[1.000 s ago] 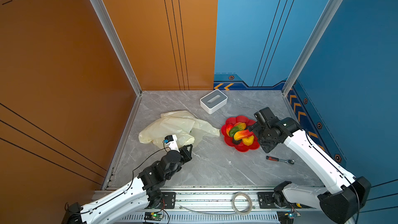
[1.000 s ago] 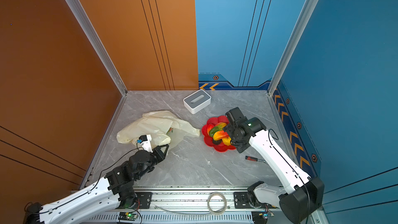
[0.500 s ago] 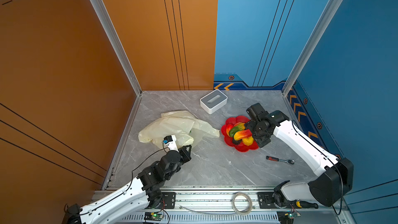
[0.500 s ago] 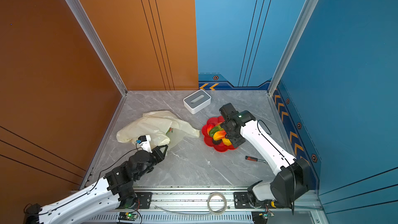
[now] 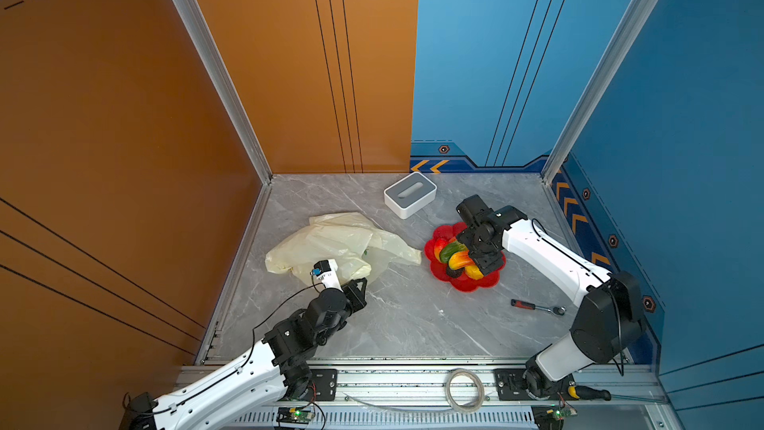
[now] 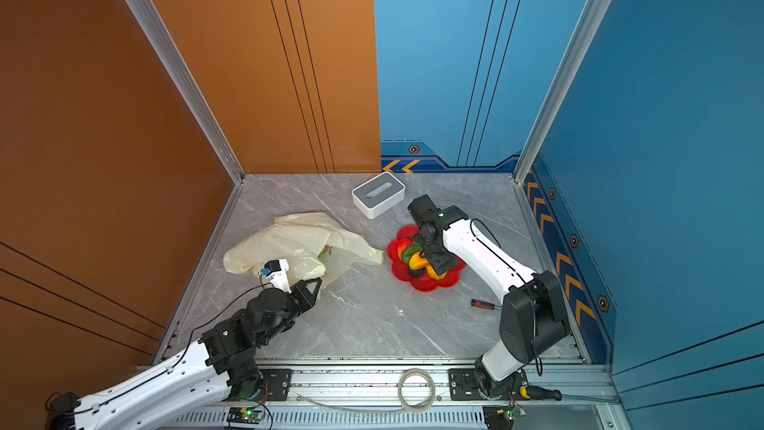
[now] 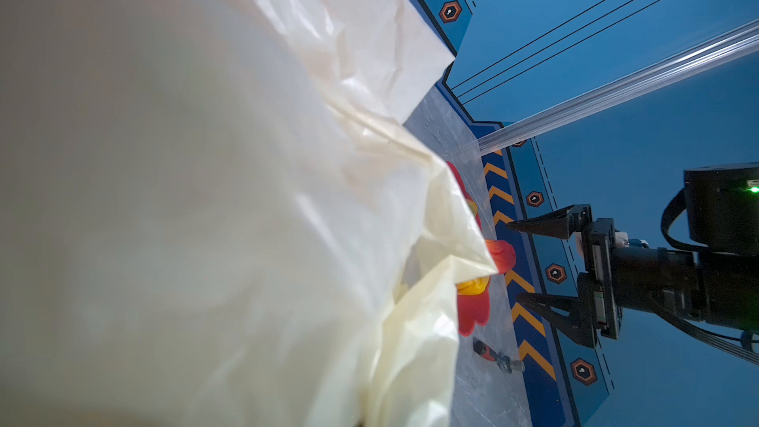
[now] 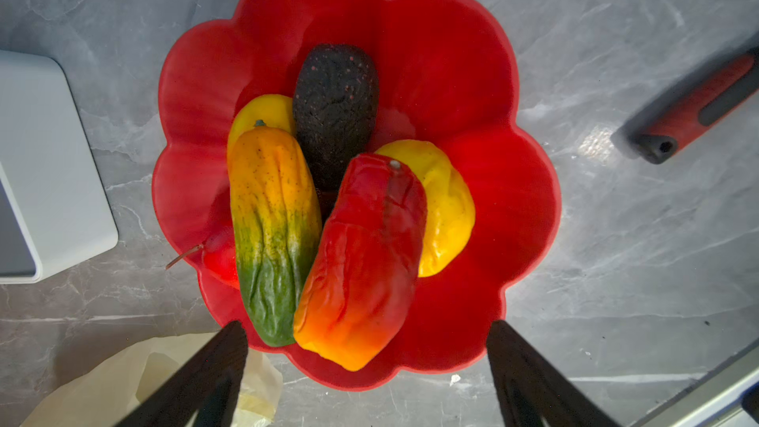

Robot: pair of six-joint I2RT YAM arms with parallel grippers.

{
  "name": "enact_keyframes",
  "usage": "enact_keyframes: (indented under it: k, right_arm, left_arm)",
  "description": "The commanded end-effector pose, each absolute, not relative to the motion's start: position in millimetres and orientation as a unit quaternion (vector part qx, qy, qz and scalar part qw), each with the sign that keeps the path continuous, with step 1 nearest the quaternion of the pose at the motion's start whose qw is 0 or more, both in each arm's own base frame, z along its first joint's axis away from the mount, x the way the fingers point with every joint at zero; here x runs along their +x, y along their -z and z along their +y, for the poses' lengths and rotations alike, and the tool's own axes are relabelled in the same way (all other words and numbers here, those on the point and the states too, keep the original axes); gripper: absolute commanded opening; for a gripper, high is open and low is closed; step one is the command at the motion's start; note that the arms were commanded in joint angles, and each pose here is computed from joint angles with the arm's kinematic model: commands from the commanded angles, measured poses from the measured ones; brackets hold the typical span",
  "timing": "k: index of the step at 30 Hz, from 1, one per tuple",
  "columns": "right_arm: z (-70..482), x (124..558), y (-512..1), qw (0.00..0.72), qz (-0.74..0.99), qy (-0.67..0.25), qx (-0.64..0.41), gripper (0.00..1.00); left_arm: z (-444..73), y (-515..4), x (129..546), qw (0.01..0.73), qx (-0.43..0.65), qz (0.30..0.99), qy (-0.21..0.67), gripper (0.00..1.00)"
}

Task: Place the fruits into the plastic bag
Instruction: 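Lower the open right gripper over the red fruit in the bowl, then close the right gripper on the red fruit and lift it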

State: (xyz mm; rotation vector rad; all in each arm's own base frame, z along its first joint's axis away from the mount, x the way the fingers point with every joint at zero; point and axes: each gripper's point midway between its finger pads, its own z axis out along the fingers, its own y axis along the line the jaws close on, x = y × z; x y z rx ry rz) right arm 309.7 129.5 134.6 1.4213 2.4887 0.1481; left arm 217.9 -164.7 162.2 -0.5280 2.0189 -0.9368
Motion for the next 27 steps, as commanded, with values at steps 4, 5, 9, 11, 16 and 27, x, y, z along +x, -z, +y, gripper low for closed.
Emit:
enact_keyframes:
  k: [4,5,9,11,16,27]
  right_arm:
    - [134,322,-129,0.142,0.855,-0.049,0.496,0.88]
    - [134,322,-127,0.141,0.856,-0.047,0.495,0.88]
    - [134,324,-121,0.139,0.857,-0.041,0.494,0.87]
    - [132,324,-118,0.137,0.857,-0.038,0.495,0.87]
    - [131,325,-111,0.131,0.858,-0.031,0.495,0.85]
    - [128,324,-100,0.123,0.859,-0.026,0.496,0.75]
  left_arm:
    - [-156,-166,220,0.422,-0.224,0.798,0.367,0.0]
    - [-156,-165,219,0.422,-0.224,0.799,0.366,0.0]
    - [-155,-163,219,0.42,-0.226,0.799,0.365,0.0]
    - [-154,-162,218,0.42,-0.227,0.799,0.365,0.0]
    - [-153,-162,218,0.421,-0.229,0.799,0.364,0.0]
    - [-150,-158,218,0.42,-0.234,0.799,0.362,0.0]
